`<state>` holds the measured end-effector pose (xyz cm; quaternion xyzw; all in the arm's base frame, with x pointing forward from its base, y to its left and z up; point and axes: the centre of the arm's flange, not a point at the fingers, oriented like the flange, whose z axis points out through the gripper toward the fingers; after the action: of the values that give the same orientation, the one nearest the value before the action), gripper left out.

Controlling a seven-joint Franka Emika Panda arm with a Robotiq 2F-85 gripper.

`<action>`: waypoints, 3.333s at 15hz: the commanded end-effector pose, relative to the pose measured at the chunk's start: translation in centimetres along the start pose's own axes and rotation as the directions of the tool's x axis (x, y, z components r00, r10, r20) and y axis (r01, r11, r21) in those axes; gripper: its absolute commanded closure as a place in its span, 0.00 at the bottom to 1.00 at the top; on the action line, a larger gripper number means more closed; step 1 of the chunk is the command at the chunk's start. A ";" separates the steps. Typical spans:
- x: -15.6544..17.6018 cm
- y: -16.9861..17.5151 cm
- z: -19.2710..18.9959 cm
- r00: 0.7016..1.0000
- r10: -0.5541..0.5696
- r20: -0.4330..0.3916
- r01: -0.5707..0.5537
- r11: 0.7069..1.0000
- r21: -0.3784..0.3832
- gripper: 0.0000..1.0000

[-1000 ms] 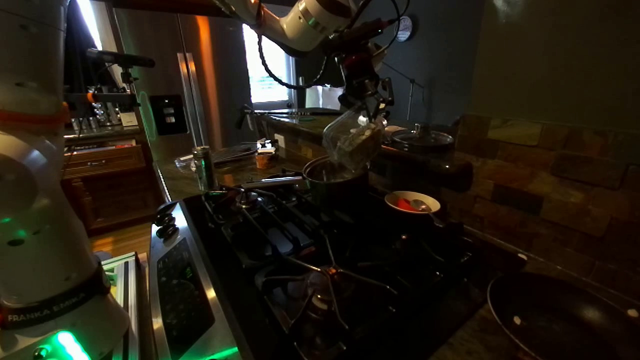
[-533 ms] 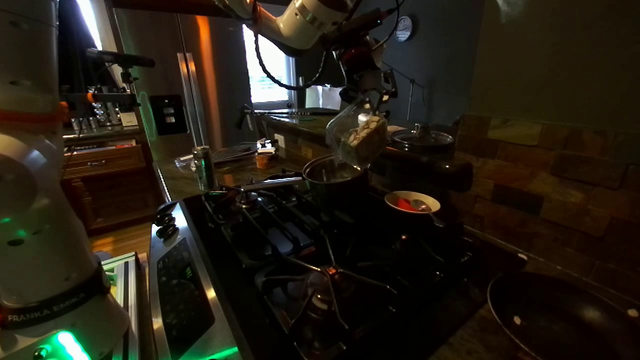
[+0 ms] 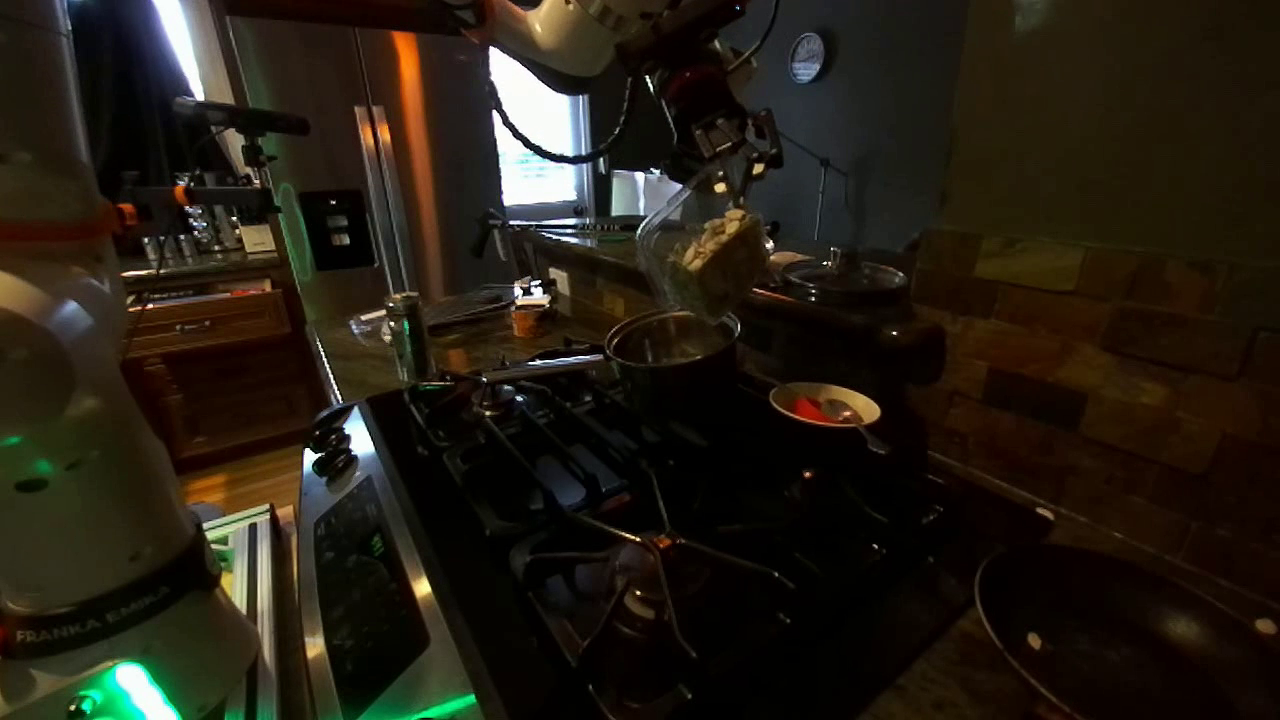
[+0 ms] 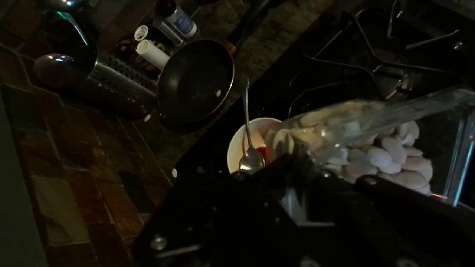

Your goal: Empty some of the grains into the pot then place the container on the counter

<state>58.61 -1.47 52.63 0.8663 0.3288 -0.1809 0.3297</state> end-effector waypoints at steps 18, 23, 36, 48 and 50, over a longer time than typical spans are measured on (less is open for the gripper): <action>0.3 -2.8 -0.6 0.983 0.181 0.035 -0.178 0.981 -0.077 0.99; 1.1 -1.8 0.6 0.981 0.189 0.042 -0.189 0.982 0.000 0.99; 0.8 4.7 6.8 0.988 -0.007 -0.152 0.083 0.863 0.499 0.99; 0.4 1.1 0.8 0.872 -0.092 -0.482 0.426 0.628 0.652 0.99; 1.3 -0.4 -0.8 0.872 -0.052 -0.487 0.400 0.650 0.646 0.99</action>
<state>59.89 -3.12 51.67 0.8860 0.4098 -0.1640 -0.1417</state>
